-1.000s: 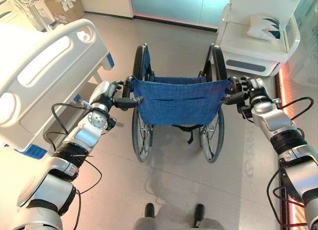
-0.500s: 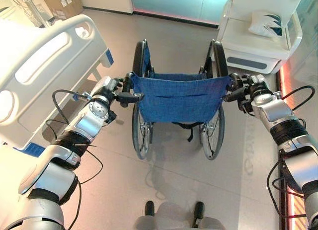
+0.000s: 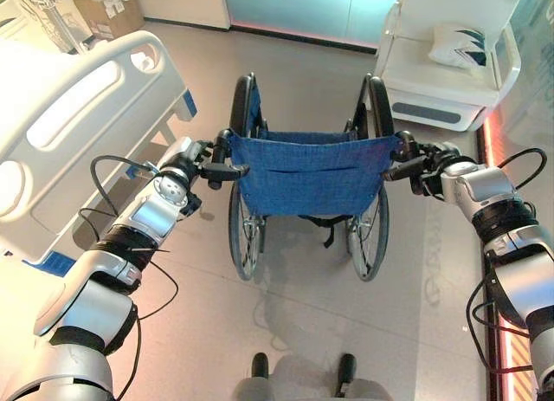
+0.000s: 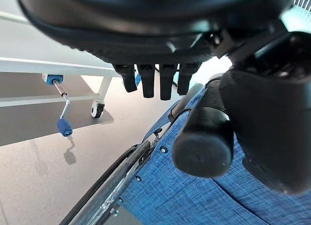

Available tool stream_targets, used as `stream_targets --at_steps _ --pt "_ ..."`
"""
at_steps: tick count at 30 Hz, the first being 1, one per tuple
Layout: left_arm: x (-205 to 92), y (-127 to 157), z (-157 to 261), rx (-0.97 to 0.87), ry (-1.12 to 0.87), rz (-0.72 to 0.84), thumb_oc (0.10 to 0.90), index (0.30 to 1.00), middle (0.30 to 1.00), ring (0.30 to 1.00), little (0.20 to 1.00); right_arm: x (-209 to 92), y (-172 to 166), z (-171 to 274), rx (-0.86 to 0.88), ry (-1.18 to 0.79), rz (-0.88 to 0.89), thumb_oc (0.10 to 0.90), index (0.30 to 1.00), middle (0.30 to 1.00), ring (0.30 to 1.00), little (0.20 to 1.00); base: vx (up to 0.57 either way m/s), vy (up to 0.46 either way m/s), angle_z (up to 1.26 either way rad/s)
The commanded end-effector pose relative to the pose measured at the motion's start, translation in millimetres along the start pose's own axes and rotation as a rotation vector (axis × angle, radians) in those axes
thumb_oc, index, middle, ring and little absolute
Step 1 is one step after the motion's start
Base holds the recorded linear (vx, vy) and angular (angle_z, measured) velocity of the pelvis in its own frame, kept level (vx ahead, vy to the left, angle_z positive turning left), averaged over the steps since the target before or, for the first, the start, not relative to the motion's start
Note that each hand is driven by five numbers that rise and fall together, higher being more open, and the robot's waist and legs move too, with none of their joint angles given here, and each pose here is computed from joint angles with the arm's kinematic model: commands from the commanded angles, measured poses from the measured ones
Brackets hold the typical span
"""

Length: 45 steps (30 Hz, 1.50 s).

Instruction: Push the wheelchair next to the bed

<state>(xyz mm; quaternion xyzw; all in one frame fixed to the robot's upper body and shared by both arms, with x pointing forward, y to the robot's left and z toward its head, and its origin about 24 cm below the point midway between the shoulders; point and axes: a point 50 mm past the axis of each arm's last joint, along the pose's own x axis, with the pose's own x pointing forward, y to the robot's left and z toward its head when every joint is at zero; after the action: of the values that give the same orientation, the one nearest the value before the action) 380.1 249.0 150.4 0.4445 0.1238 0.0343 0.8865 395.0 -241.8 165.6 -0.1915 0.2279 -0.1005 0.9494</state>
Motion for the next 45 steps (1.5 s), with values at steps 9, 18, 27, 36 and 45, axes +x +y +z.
stream_targets --at_steps 9,18,27,36,45 --pt "7 48 12 0.179 0.043 0.153 0.8 0.9 0.9 0.9 0.9 1 -38 6 -0.04 -0.027 -0.181 0.8 0.9 0.9 0.9 0.9 0.0 0.0 0.0" --pt "8 42 25 0.23 -0.051 0.153 0.8 0.9 0.9 0.9 0.9 -8 -29 34 0.013 -0.182 -0.219 0.8 0.9 0.9 0.9 0.9 0.0 0.0 0.0" --pt "7 24 41 0.191 -0.205 0.132 0.4 0.3 0.3 0.3 0.3 -14 -11 47 -0.007 -0.318 -0.183 0.525 0.488 0.488 0.488 0.488 0.0 0.0 0.0" --pt "9 -1 30 0.177 -0.161 0.033 0.4 0.3 0.3 0.3 0.3 -7 4 31 -0.082 -0.263 -0.062 0.4 0.3 0.3 0.3 0.3 0.0 0.0 0.0" --pt "13 -9 21 0.213 -0.084 -0.01 0.4 0.3 0.3 0.3 0.3 -3 4 28 -0.109 -0.235 -0.045 0.4 0.3 0.3 0.3 0.3 0.0 -0.001 0.0"
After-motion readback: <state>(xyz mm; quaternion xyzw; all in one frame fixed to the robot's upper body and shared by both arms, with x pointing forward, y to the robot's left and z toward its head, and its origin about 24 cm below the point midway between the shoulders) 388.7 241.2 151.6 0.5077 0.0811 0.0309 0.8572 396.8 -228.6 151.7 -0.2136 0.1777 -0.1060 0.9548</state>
